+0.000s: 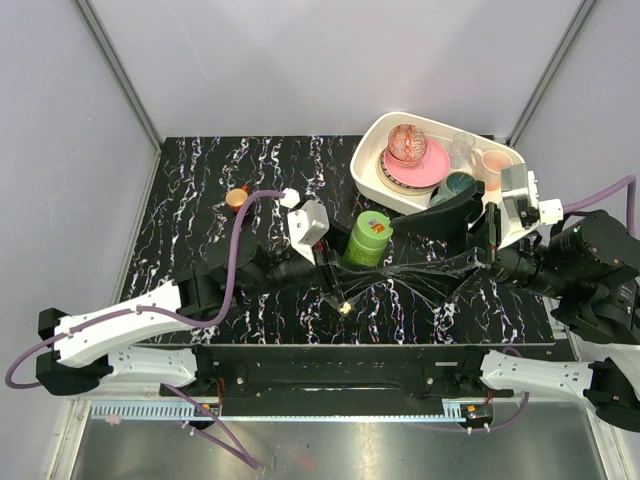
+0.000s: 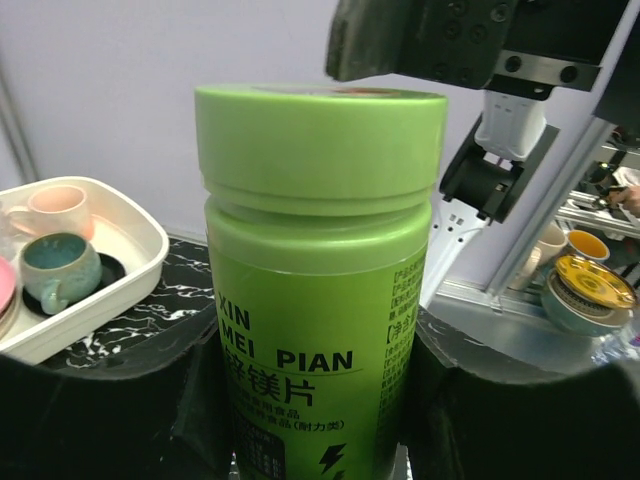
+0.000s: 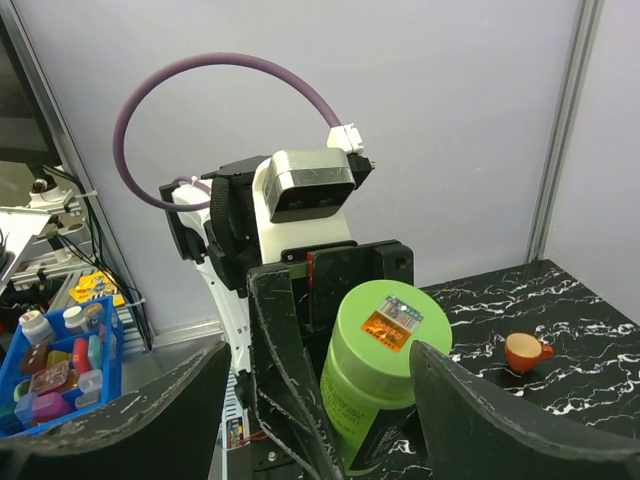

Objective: Sort the pills into containers

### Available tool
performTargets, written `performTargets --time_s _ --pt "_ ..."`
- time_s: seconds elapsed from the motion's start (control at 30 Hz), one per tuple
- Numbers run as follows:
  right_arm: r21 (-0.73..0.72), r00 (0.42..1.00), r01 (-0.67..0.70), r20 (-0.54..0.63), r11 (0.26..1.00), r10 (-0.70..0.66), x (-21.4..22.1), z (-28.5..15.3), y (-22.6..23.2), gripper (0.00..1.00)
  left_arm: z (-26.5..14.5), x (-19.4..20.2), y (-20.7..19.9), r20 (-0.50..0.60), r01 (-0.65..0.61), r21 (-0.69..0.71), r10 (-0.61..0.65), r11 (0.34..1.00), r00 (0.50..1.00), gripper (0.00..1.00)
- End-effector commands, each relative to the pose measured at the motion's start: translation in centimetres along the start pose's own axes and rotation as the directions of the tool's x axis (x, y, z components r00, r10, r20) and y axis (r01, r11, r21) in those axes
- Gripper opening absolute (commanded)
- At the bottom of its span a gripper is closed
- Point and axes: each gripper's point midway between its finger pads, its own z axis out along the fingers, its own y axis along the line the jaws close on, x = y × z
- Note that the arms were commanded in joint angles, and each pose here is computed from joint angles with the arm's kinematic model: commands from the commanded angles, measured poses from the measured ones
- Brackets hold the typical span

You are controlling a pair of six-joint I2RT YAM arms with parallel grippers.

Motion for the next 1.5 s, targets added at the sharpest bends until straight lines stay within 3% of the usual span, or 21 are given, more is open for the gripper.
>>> performTargets --time_s 0.0,0.37,0.97,1.47 --pt "0.010 1.000 0.001 0.007 1.000 -0.001 0.1 0.1 -0.2 0.78 -0.1 -4.4 -2.8 0.139 -0.006 0.133 -0.013 0.991 0.990 0.00" --pt "0.006 1.000 -0.017 0.002 1.000 0.017 0.6 0.9 -0.3 0.74 0.2 -4.9 -4.5 0.150 -0.008 0.224 -0.026 0.974 0.988 0.00" --pt "-0.004 0.999 -0.036 -0.028 0.999 0.036 1.7 1.6 -0.3 0.57 -0.3 -5.7 -6.5 0.168 -0.037 0.315 -0.018 0.948 0.986 0.00" --pt "-0.075 0.995 -0.060 -0.078 0.995 0.054 3.1 1.6 0.9 0.59 -0.3 -6.2 -5.9 0.181 -0.041 0.280 -0.011 0.959 0.983 0.00"
